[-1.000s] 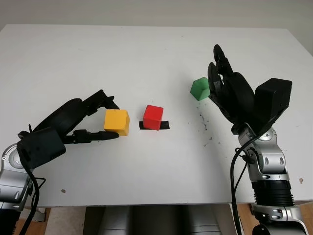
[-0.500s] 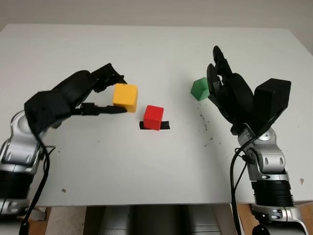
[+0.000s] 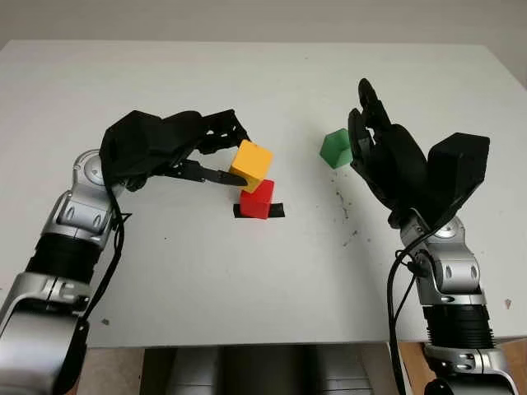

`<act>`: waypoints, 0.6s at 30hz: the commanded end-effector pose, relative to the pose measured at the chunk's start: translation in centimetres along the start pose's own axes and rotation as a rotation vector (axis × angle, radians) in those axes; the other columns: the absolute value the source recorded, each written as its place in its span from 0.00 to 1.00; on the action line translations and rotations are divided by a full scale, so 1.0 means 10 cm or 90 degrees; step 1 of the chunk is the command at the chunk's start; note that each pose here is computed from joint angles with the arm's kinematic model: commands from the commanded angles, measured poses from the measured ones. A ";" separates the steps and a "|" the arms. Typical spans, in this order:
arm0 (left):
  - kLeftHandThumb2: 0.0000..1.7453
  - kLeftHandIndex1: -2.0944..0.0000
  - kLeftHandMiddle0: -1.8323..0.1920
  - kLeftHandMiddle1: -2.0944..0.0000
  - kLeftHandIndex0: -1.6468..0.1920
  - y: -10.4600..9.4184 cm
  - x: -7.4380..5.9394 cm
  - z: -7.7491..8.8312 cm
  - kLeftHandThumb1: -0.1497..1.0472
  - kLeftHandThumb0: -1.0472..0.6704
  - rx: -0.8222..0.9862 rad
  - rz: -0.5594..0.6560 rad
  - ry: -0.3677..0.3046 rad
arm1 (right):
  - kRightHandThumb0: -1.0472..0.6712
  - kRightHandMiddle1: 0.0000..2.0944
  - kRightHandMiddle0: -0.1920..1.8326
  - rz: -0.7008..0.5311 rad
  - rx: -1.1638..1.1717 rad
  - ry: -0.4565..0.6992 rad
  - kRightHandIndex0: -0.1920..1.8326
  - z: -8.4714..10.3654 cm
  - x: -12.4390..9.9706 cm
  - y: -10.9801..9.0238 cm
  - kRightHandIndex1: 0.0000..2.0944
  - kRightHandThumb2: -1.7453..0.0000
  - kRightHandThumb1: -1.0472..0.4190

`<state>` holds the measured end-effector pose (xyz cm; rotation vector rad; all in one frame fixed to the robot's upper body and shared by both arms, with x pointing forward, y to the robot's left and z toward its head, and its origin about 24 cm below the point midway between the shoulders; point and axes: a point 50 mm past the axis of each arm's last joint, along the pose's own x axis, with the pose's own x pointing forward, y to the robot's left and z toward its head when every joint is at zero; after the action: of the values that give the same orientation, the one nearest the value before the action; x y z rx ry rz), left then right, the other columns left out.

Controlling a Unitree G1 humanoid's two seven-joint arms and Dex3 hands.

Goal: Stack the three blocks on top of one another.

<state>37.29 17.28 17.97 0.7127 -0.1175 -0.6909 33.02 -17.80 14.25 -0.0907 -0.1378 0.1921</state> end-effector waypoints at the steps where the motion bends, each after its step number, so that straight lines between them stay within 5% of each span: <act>1: 0.03 0.19 0.82 0.98 0.69 0.01 0.06 0.07 0.94 0.32 0.011 -0.007 -0.014 | 0.17 0.00 0.00 -0.003 -0.007 -0.009 0.00 0.04 -0.02 -0.02 0.00 0.63 0.00; 18: 0.03 0.18 0.83 0.98 0.73 -0.08 0.11 -0.11 0.95 0.32 -0.017 -0.008 -0.001 | 0.17 0.00 0.00 -0.004 -0.016 -0.012 0.00 0.05 -0.02 -0.04 0.00 0.62 0.00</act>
<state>37.95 16.64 16.48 0.6831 -0.1079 -0.7092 32.98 -17.91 14.40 -0.1011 -0.1398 0.1919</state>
